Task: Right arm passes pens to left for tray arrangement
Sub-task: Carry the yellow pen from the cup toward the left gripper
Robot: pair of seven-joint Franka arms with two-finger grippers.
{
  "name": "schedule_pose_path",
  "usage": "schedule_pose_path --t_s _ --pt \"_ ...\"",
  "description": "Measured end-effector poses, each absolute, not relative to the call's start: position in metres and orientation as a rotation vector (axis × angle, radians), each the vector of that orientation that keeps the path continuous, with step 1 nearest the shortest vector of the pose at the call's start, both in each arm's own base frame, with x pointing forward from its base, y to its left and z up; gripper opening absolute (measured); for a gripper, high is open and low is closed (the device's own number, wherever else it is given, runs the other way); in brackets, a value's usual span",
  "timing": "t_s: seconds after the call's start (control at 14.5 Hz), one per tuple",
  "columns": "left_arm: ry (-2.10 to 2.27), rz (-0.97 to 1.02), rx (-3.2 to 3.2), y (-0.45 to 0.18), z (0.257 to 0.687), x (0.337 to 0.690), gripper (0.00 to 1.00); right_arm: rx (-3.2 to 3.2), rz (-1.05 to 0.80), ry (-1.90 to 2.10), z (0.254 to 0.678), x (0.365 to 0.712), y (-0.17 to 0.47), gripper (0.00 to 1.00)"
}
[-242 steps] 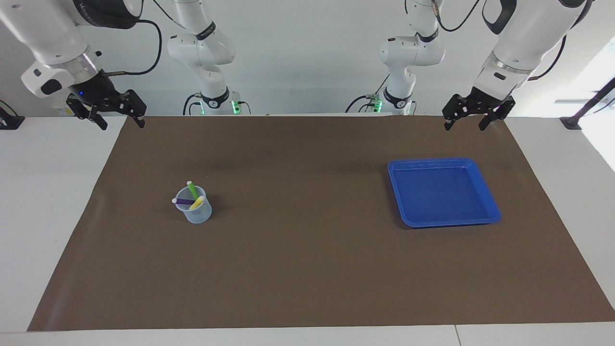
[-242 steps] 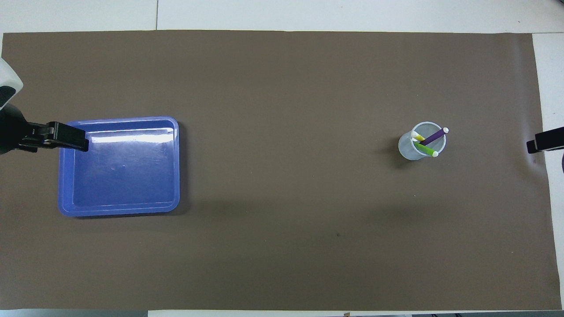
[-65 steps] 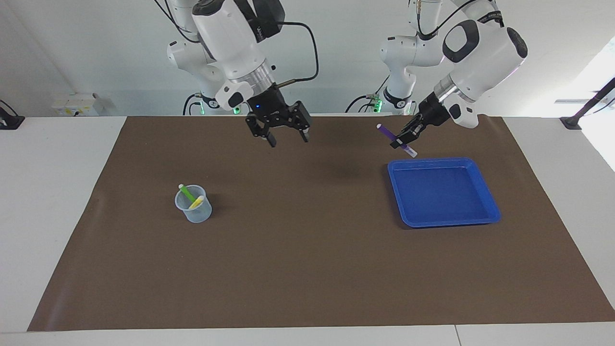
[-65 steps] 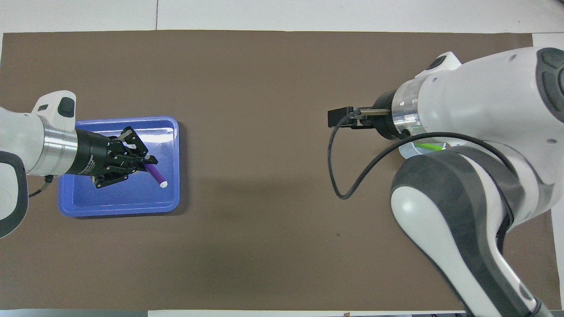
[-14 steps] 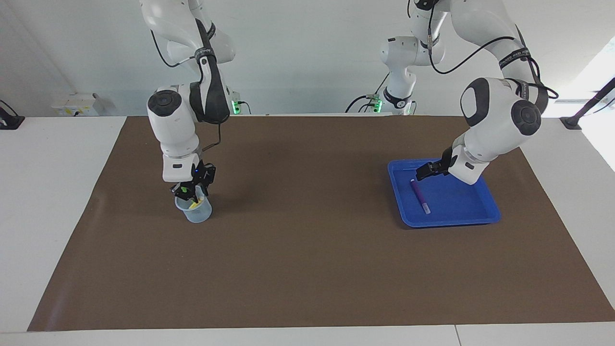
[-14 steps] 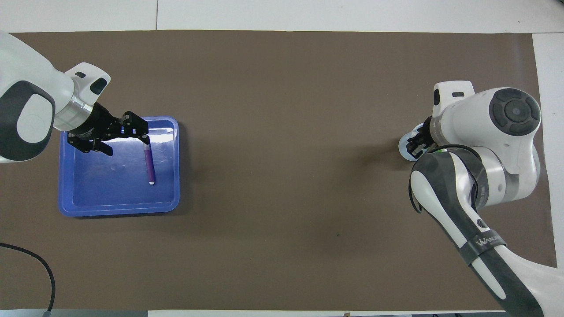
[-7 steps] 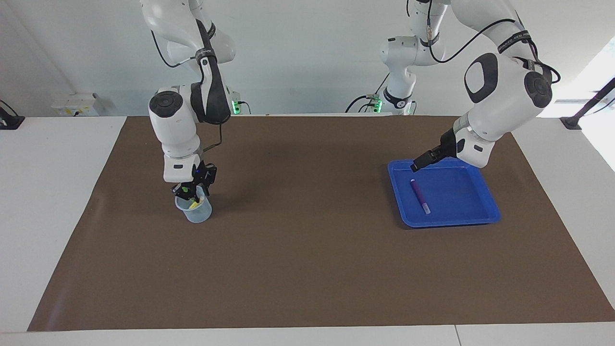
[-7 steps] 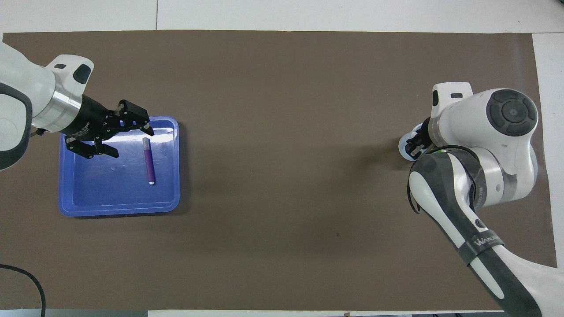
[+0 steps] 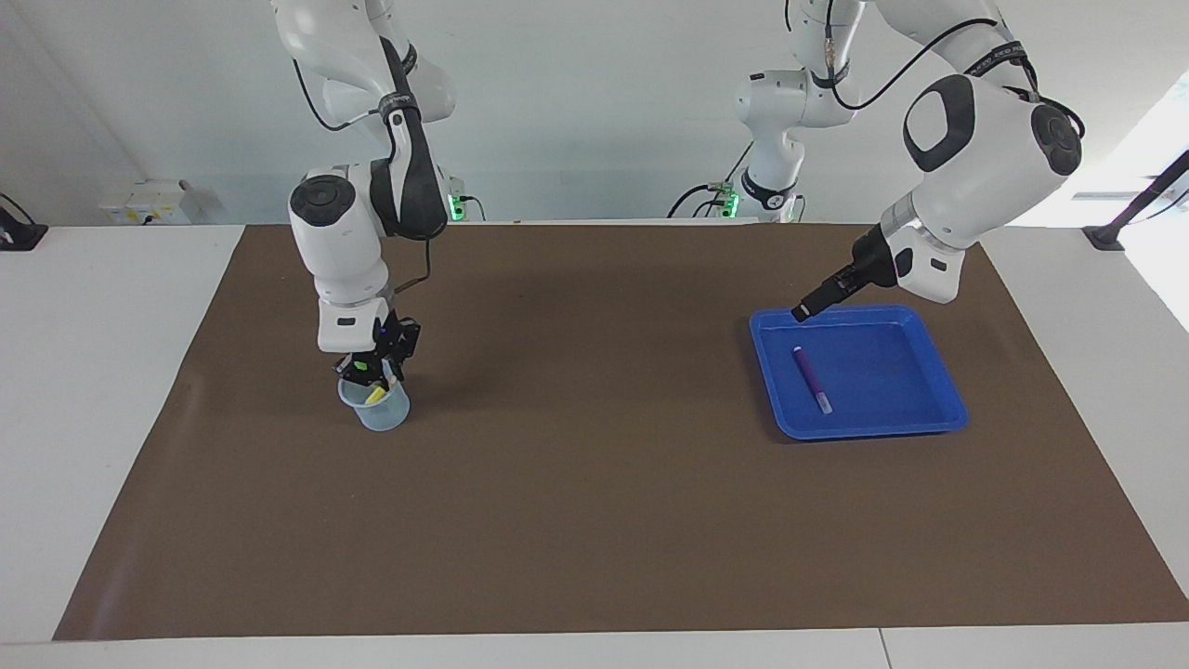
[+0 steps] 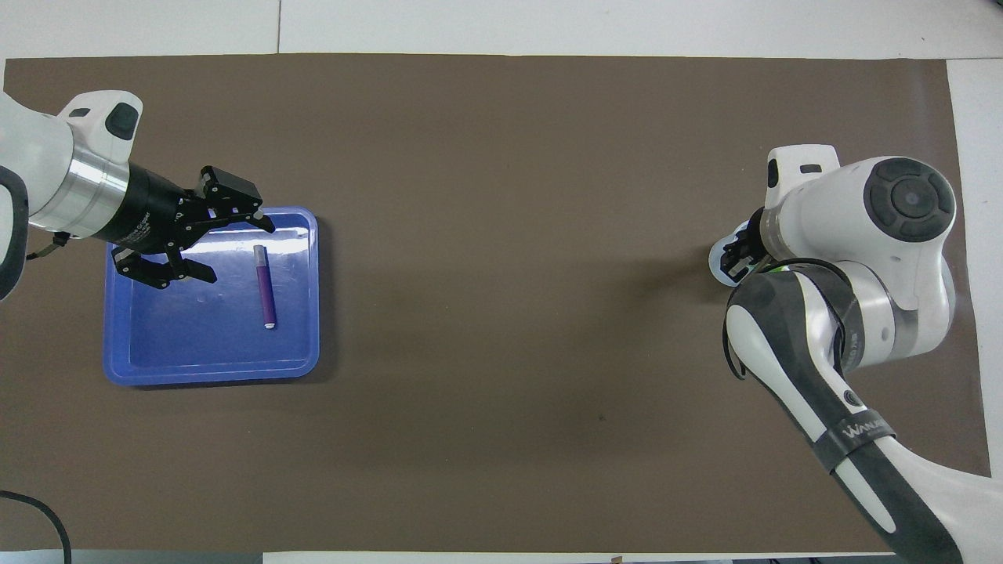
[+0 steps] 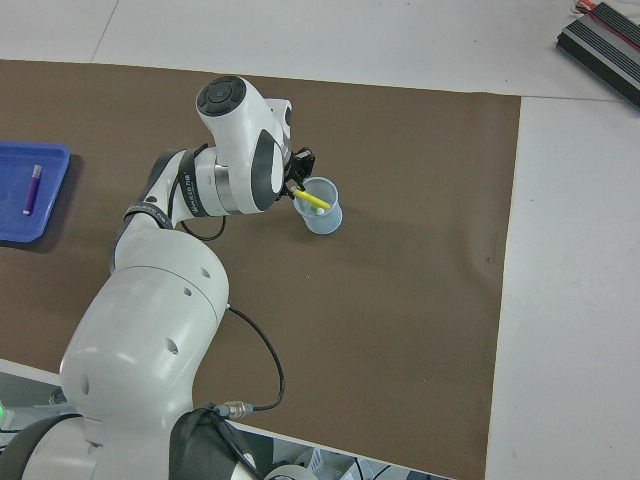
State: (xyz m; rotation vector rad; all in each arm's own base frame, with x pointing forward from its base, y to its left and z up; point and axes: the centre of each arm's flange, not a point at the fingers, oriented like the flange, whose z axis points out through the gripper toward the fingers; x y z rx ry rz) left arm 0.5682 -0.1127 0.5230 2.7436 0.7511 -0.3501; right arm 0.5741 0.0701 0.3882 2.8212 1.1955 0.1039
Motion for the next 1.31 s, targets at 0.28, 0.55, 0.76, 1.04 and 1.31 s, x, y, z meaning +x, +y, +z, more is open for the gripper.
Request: schedule_pose_path --t_s 0.28,0.55,0.76,1.04,1.31 --pt "0.756 -0.350 2.743 -0.113 0.523 0.568 1.00 2.822 0.105 1.193 0.390 0.575 0.070 0.19" --pt "0.757 -0.351 2.742 -0.113 0.523 0.568 1.00 2.827 0.094 1.174 0.421 0.585 0.065 0.19" --pt "0.759 -0.351 2.741 -0.113 0.523 0.568 1.00 2.826 0.111 1.151 0.498 0.599 0.066 0.18" --pt "0.774 -0.353 2.738 -0.113 0.524 0.568 1.00 3.097 0.267 0.770 0.594 0.591 0.097 0.18" --pt "0.780 -0.355 2.736 -0.116 0.524 0.567 1.00 3.460 0.301 0.037 0.617 0.577 0.179 0.18"
